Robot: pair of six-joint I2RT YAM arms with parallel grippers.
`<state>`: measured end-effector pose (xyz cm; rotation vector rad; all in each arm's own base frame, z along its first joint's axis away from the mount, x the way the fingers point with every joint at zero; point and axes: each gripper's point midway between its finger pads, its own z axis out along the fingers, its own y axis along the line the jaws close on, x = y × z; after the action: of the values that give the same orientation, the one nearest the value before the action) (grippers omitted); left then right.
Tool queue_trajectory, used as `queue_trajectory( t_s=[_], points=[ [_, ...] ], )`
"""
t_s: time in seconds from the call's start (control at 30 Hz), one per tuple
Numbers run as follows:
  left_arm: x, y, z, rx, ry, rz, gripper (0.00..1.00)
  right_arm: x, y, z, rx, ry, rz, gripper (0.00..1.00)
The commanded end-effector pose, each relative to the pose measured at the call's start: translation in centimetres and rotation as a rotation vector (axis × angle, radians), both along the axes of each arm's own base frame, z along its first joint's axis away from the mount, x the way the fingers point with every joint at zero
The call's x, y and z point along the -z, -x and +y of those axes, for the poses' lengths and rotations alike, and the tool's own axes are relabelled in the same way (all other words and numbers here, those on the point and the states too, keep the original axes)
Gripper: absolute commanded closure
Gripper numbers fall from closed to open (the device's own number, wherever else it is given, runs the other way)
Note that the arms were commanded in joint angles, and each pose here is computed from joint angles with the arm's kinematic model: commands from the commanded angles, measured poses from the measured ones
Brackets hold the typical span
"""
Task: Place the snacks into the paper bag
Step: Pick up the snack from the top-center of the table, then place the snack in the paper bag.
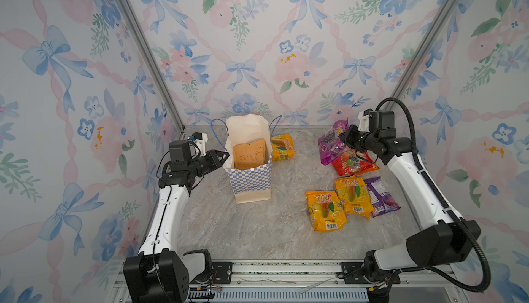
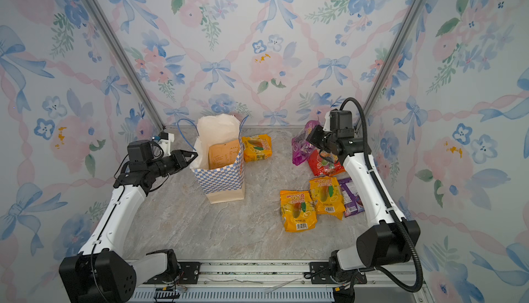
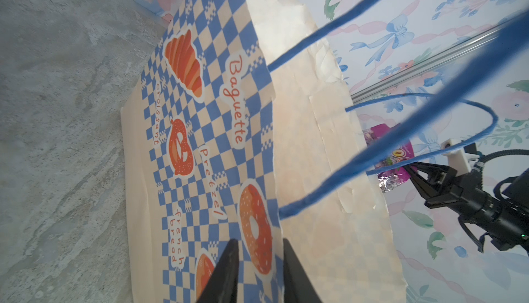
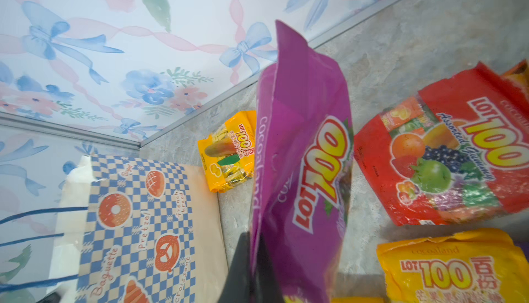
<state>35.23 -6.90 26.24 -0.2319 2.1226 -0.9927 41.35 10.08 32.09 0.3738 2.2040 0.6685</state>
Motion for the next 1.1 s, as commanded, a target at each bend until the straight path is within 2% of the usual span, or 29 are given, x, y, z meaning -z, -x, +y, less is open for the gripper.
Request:
queue_trajectory(
  t_s=[0.0,0.17,0.33,0.57,1.07],
  points=[
    [0.4,-0.1,-0.2,0.024,-0.005,0.0,0.73,-6.9,1.6,1.1,-0.057,0.015,-0.18,1.0],
    [0.6,-0.2,-0.2,0.026,-0.003,0.005,0.73,-12.9,4.5,3.4,-0.122,0.037,-0.324,1.0],
    [0.4,-0.1,-0.2,0.025,-0.005,0.0,0.73,-17.1,7.1,6.1,-0.191,0.071,-0.412,1.0],
    [0.2,-0.1,-0.3,0.032,-0.001,-0.004,0.72,-22.1,10.2,11.1,-0.312,0.047,-0.548,1.0],
    [-0.3,0.0,-0.5,0.038,0.006,-0.015,0.72,-24.7,10.9,20.3,-0.465,0.077,-0.646,1.0]
  ],
)
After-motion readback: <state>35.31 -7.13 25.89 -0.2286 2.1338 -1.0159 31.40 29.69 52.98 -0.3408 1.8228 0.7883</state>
